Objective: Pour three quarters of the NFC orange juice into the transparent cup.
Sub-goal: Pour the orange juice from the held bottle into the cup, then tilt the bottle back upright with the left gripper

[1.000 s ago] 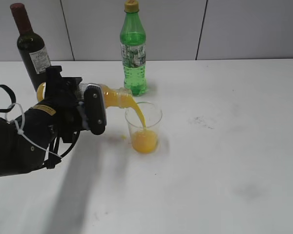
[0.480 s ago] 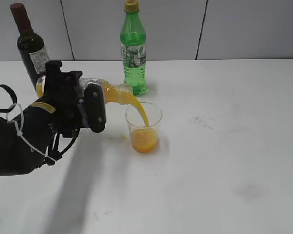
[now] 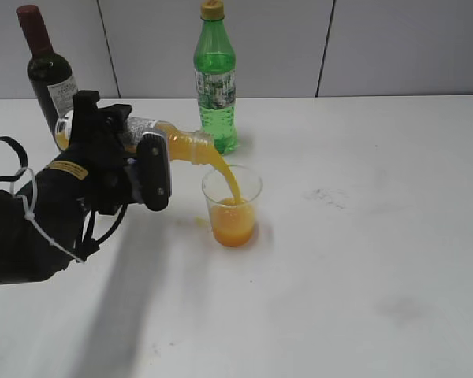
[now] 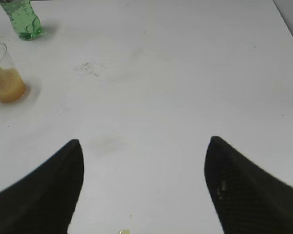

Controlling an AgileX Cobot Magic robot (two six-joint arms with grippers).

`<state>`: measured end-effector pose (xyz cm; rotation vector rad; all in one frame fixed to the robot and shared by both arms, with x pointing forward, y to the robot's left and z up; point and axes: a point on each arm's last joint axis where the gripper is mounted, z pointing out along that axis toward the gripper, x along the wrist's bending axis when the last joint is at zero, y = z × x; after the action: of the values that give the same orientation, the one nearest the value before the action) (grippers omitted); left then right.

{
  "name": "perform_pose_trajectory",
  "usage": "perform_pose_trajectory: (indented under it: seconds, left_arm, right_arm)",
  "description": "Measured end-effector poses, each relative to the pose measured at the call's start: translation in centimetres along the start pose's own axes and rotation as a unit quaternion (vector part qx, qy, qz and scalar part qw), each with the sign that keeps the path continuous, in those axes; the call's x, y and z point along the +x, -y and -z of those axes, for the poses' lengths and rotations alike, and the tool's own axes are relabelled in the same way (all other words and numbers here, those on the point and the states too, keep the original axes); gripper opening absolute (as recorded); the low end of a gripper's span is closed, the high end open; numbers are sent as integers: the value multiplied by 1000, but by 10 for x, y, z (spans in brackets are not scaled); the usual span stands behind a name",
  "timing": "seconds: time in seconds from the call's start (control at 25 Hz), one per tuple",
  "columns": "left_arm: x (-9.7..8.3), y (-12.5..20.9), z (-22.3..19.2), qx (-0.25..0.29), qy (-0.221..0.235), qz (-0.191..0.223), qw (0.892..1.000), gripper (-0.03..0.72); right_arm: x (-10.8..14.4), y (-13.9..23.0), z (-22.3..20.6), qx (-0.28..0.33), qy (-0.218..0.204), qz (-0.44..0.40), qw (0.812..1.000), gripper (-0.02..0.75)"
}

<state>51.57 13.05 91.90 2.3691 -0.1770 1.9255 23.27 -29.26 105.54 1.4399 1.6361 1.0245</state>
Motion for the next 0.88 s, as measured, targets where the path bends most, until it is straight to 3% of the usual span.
perform_pose_trajectory:
  seconds: [0.88]
  left_arm:
    - [2, 0, 0, 2, -8, -13, 1000, 470]
  right_arm:
    - [0, 0, 0, 0, 0, 0, 1000, 590]
